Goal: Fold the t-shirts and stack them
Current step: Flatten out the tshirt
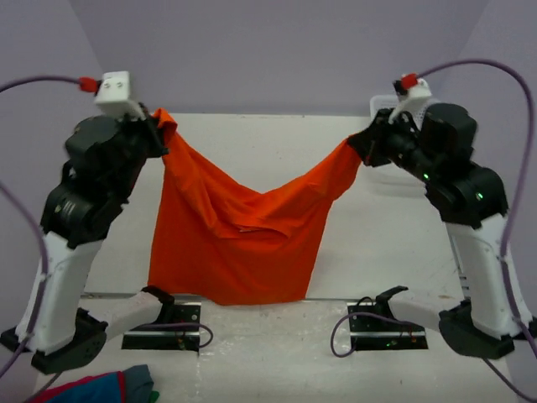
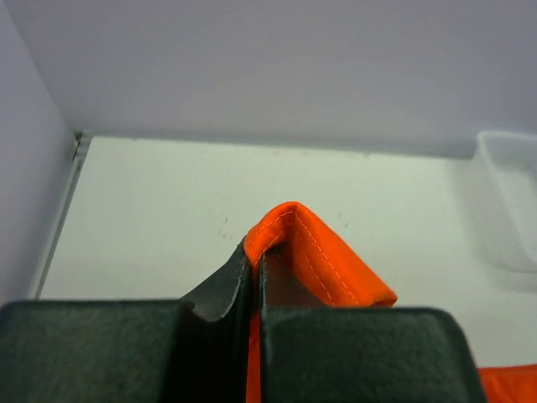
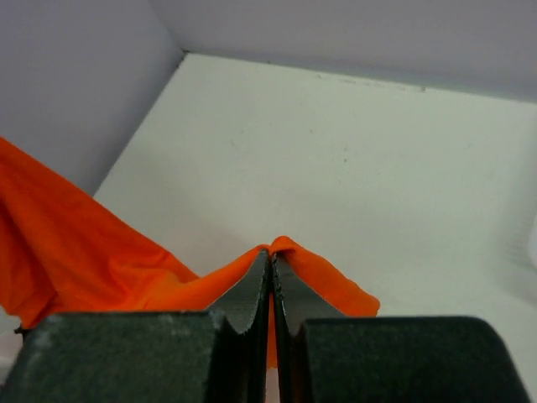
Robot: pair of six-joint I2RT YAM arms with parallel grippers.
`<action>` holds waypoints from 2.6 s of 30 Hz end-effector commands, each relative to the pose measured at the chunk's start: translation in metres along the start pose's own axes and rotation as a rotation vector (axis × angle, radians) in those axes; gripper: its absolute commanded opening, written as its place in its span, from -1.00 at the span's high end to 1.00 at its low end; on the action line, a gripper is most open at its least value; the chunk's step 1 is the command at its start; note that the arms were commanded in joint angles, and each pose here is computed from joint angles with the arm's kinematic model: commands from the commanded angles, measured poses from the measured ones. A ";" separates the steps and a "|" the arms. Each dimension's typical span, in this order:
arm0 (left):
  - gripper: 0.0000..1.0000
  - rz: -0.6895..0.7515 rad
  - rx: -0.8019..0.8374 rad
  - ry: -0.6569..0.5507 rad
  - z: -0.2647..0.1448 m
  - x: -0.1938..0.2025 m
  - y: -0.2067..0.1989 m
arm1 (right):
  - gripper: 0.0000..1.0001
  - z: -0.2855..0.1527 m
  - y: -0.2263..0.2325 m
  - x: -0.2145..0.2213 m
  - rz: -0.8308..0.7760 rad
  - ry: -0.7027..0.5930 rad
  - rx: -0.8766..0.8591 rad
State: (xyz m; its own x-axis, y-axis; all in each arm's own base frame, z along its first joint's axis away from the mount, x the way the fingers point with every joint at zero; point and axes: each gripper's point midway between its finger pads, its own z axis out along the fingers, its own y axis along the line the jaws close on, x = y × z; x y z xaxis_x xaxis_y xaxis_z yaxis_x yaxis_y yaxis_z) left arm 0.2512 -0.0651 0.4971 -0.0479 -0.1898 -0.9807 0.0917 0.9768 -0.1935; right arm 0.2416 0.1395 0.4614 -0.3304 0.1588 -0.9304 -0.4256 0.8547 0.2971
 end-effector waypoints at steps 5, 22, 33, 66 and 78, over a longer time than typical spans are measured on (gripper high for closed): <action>1.00 0.021 -0.259 0.376 0.121 0.122 0.051 | 1.00 0.133 -0.066 0.070 0.066 0.297 0.191; 1.00 0.010 -0.349 0.133 0.082 0.042 0.083 | 1.00 0.093 -0.040 0.065 0.012 0.254 0.119; 1.00 -0.034 -0.210 -0.299 -0.052 -0.097 0.058 | 1.00 -0.025 0.068 0.052 -0.017 0.167 -0.208; 1.00 0.099 -0.097 0.431 0.383 0.250 0.064 | 1.00 0.198 -0.149 0.240 0.053 0.703 0.504; -1.00 0.068 -0.046 0.248 0.354 0.173 0.032 | -0.13 0.254 -0.213 0.224 -0.013 0.689 0.618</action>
State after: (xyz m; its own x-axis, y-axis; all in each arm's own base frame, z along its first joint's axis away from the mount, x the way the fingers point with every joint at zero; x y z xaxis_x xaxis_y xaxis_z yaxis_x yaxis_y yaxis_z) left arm 0.6161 -0.0967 0.1946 -0.5040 -0.0622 -0.8615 0.0294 0.9956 -0.0891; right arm 0.4477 0.1311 0.1087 -0.8857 0.0009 -0.4644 0.0141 0.9996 -0.0249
